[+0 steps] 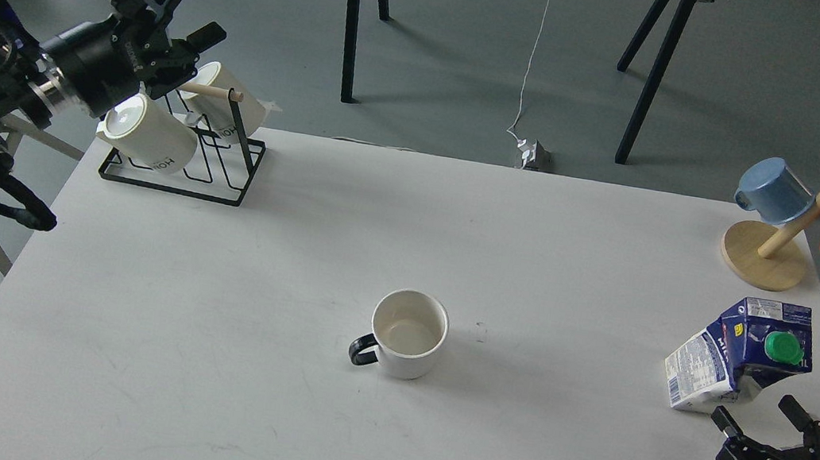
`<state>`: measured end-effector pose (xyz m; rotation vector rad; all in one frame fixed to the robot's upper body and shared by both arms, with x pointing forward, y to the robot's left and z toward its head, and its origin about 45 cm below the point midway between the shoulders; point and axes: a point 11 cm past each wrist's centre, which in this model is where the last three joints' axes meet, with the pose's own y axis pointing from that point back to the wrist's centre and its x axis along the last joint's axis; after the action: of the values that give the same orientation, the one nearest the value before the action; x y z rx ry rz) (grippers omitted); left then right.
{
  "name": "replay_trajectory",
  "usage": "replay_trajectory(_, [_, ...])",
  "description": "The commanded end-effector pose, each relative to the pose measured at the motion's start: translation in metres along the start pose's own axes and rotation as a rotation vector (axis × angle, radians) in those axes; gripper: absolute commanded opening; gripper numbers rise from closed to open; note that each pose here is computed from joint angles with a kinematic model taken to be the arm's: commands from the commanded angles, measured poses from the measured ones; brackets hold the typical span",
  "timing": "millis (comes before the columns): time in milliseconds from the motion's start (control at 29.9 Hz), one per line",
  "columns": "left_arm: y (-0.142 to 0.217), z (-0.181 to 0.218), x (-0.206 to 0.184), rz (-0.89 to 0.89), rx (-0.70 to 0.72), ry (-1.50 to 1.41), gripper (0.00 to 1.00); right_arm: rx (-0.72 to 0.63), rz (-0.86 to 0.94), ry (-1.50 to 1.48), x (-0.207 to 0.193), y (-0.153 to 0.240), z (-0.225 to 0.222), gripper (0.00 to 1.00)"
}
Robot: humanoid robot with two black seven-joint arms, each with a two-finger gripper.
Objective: Place cup and milk with both arms
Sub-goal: 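Reach the right gripper to the milk carton and grasp it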
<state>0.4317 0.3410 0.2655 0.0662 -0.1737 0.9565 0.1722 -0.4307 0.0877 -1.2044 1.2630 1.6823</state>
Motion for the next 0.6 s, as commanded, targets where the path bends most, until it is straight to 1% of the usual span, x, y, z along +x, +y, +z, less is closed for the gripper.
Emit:
replay_trajectory(0, [0.002,-0.002,0.0,0.002,0.005,0.003,0.88,-0.007,-0.015,0.005,-0.004,-0.006,0.002,0.99])
replay_trajectory(435, [0.004,-0.008,-0.002,0.002,0.016,0.009,0.88,0.009,-0.065,-0.014,-0.009,-0.03,0.001,0.98])
replay_trajectory(502, [0.007,-0.013,-0.003,0.003,0.024,0.016,0.88,0.01,-0.067,-0.021,-0.007,-0.032,0.003,0.95])
replay_trajectory(569, [0.008,-0.015,-0.004,0.005,0.029,0.019,0.88,0.007,-0.071,-0.019,-0.008,-0.034,0.004,0.86])
